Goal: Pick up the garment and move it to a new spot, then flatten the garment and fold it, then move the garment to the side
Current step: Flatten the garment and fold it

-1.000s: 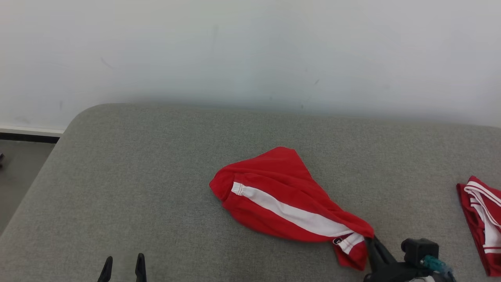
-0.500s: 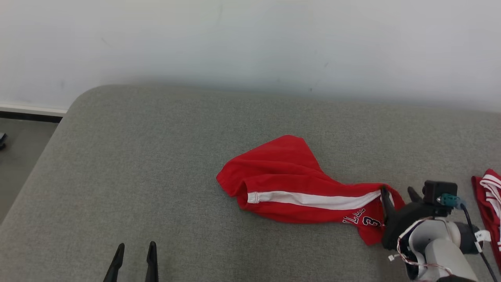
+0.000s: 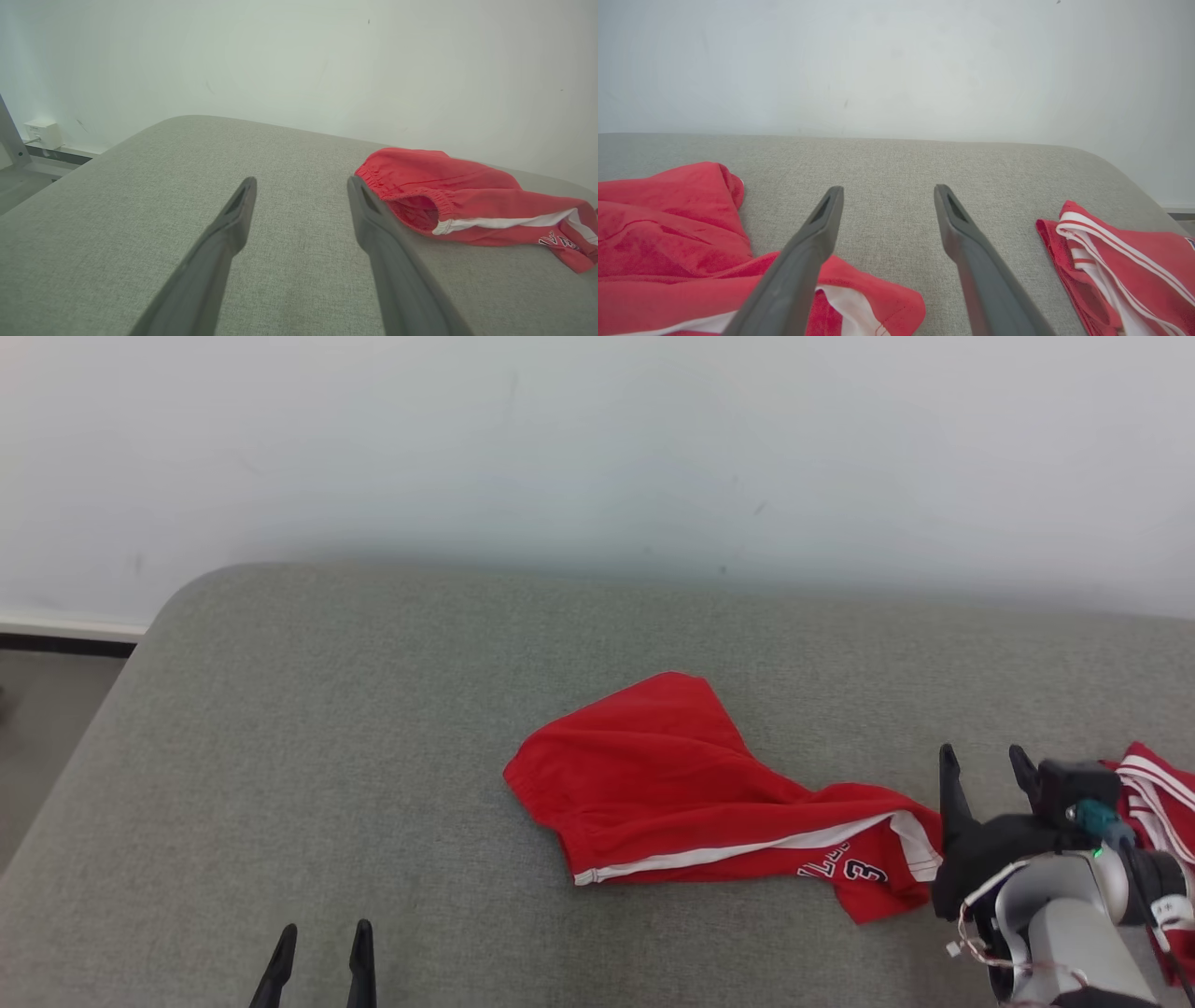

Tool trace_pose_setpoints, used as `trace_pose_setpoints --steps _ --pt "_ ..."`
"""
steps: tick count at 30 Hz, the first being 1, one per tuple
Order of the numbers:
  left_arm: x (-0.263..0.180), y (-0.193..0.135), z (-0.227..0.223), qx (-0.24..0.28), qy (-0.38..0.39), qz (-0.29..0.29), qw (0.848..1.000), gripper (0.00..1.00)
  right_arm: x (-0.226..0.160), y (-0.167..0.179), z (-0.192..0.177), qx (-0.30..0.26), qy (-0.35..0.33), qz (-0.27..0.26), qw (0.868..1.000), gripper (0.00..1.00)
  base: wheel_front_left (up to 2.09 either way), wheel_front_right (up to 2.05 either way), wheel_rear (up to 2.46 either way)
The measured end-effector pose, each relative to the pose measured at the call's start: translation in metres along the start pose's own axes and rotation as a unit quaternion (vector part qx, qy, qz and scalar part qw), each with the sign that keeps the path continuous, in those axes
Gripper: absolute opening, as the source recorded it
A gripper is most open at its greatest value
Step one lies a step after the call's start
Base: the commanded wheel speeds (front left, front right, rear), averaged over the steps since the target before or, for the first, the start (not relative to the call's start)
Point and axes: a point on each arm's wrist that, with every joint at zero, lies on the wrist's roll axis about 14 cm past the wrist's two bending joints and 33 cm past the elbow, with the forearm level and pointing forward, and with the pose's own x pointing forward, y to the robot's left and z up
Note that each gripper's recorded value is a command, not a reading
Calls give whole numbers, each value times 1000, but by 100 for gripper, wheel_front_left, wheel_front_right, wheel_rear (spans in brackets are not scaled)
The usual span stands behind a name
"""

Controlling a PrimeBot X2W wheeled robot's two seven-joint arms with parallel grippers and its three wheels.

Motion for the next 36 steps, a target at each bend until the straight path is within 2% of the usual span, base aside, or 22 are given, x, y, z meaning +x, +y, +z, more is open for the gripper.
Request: trace_pose_setpoints --steps 10,16,22,28,36 --pt "2 -9 2 -2 -4 -17 1000 100 -50 -11 -14 10 -39 -13 999 100 0 0 0" --pt "3 -14 1 -3 -3 -25 1000 100 -82 -3 -12 1 -71 0 997 100 0 0 0" --pt "3 -20 0 -5 -2 -35 999 100 -107 2 -21 3 -71 5 997 100 0 0 0" --pt "1 -23 -6 -6 6 -40 999 100 -123 4 -40 15 -43 5 999 100 0 0 0" --pt "0 -25 -9 -8 11 -41 999 100 -127 10 -39 18 -45 12 999 100 0 0 0"
